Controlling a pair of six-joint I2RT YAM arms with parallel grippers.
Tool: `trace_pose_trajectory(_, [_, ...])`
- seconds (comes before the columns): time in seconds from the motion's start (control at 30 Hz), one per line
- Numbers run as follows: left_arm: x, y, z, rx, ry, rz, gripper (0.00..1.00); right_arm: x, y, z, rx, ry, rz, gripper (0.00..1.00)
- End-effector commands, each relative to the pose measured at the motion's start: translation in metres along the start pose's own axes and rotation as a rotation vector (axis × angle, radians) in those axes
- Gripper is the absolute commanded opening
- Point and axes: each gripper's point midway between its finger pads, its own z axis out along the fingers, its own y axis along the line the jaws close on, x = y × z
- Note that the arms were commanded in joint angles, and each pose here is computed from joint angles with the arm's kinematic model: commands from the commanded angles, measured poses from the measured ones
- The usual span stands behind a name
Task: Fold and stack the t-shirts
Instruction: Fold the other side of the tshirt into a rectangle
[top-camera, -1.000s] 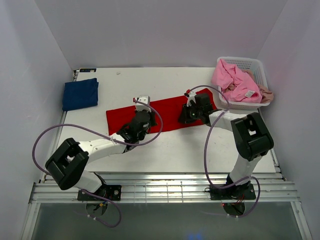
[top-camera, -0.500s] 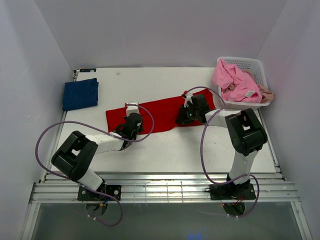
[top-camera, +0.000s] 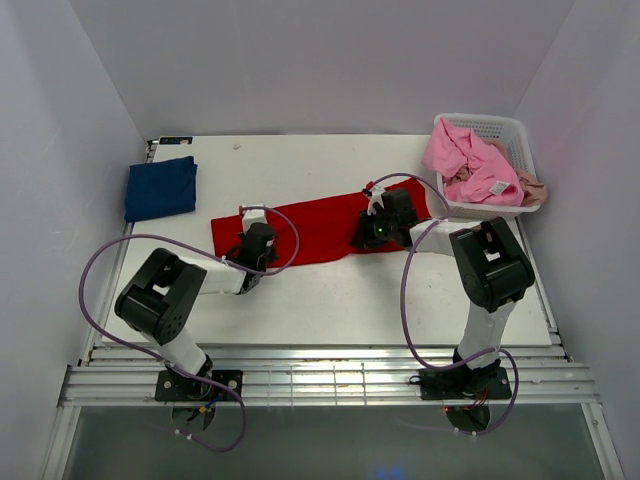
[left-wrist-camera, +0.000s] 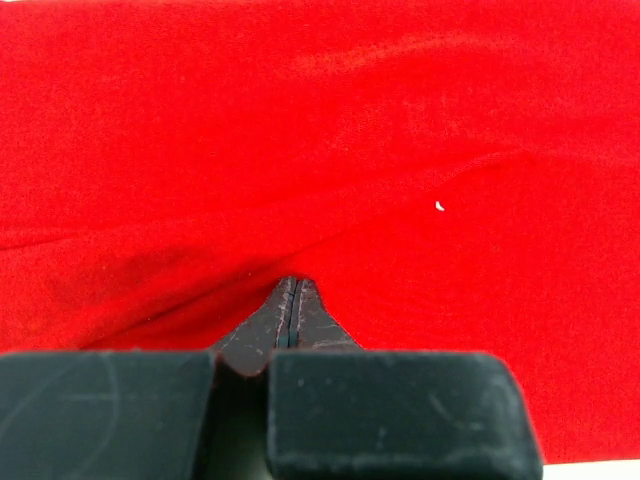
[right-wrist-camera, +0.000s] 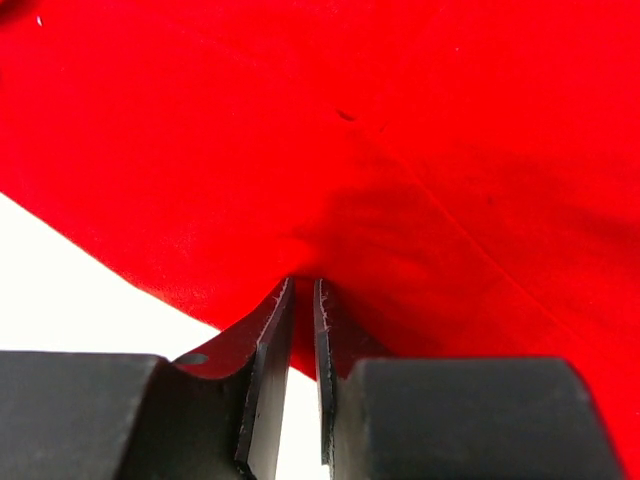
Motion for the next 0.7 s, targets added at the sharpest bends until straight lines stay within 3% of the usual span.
trace_pose_trajectory(0.0, [-0.003,0.009,0.003,-0.017,-0.02,-0.015,0.0,0.041,-0.009,0.004,0.043,0.114,0.018,0.2])
trace_pose_trajectory(0.67, [-0.038,0.037,0.017,-0.083,-0.099,-0.076,0.0,0.05,-0.011,0.001,0.051,0.145,0.014,0.19])
